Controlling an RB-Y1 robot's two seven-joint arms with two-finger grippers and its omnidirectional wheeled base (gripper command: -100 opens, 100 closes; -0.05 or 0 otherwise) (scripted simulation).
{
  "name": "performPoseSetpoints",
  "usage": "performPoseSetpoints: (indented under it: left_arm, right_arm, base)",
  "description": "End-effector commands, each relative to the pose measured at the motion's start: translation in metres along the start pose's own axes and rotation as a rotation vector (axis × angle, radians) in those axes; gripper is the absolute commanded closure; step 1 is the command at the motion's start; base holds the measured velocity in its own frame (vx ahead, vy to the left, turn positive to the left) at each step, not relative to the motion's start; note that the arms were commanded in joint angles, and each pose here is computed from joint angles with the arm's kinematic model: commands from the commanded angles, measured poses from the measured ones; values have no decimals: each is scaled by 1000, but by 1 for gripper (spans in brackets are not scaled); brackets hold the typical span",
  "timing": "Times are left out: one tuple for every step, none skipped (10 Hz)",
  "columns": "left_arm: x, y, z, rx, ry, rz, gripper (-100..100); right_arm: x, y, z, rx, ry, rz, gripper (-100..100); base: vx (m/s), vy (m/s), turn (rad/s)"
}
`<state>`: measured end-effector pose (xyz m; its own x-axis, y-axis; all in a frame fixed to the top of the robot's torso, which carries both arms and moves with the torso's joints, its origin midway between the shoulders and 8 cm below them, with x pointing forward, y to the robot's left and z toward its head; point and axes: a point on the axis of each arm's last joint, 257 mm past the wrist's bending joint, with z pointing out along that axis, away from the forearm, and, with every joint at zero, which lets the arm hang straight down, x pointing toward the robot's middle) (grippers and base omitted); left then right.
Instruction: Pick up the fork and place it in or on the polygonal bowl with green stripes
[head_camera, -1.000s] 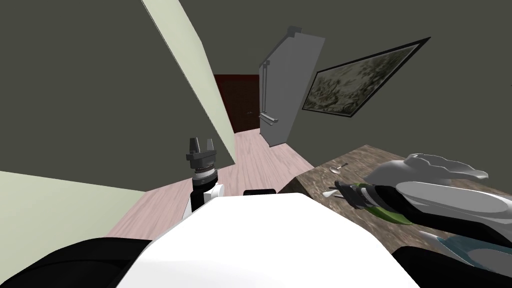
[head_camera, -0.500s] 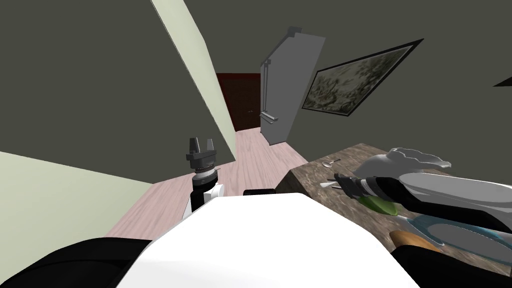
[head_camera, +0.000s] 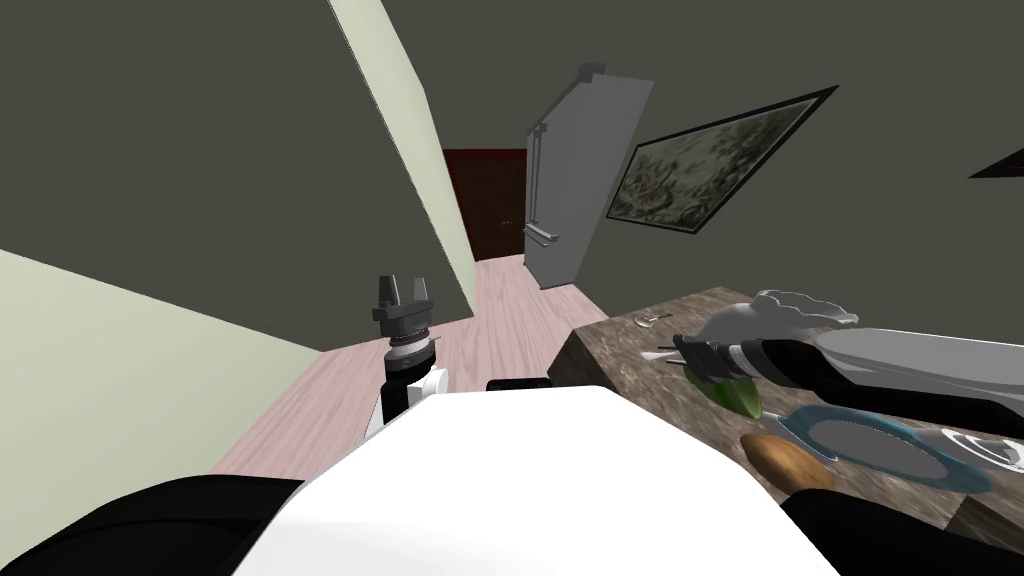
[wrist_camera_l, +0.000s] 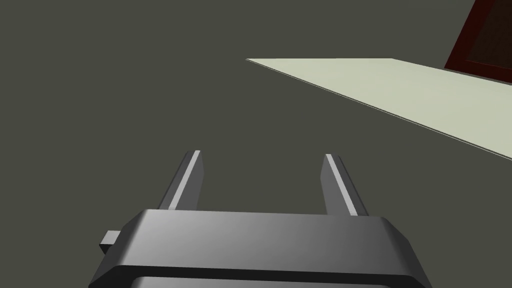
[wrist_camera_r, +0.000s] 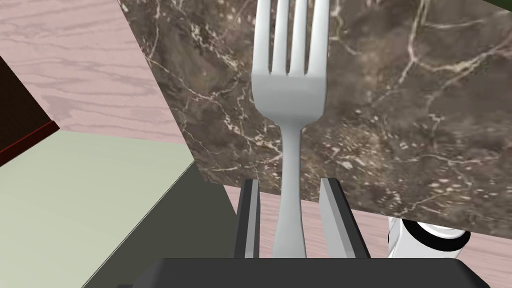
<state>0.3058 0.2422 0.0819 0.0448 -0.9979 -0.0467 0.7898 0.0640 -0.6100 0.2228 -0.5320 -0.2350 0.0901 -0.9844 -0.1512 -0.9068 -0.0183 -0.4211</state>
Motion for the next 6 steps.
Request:
performPoseSetpoints:
  left_arm:
    - [0, 0, 0, 0, 0, 0, 0]
    - [0, 0, 0, 0, 0, 0, 0]
    - [0, 0, 0, 0, 0, 0, 0]
    - [0, 0, 0, 0, 0, 0, 0]
    - [0, 0, 0, 0, 0, 0, 0]
    - [0, 0, 0, 0, 0, 0, 0]
  right_arm:
    - [4, -9, -6, 9, -1, 9, 100]
    - [8, -14, -11, 14, 1, 16, 100]
    - [12, -18, -15, 18, 2, 23, 100]
    - [16, -21, -19, 20, 4, 29, 100]
    - [21, -24, -23, 22, 6, 36, 100]
    - [25, -25, -27, 22, 8, 43, 100]
  base:
    - [-124, -72, 102]
    - [-123, -79, 125]
    - [-109, -87, 134]
    - [-109, -73, 131]
    - [-105, -47, 110]
    - [-79, -39, 118]
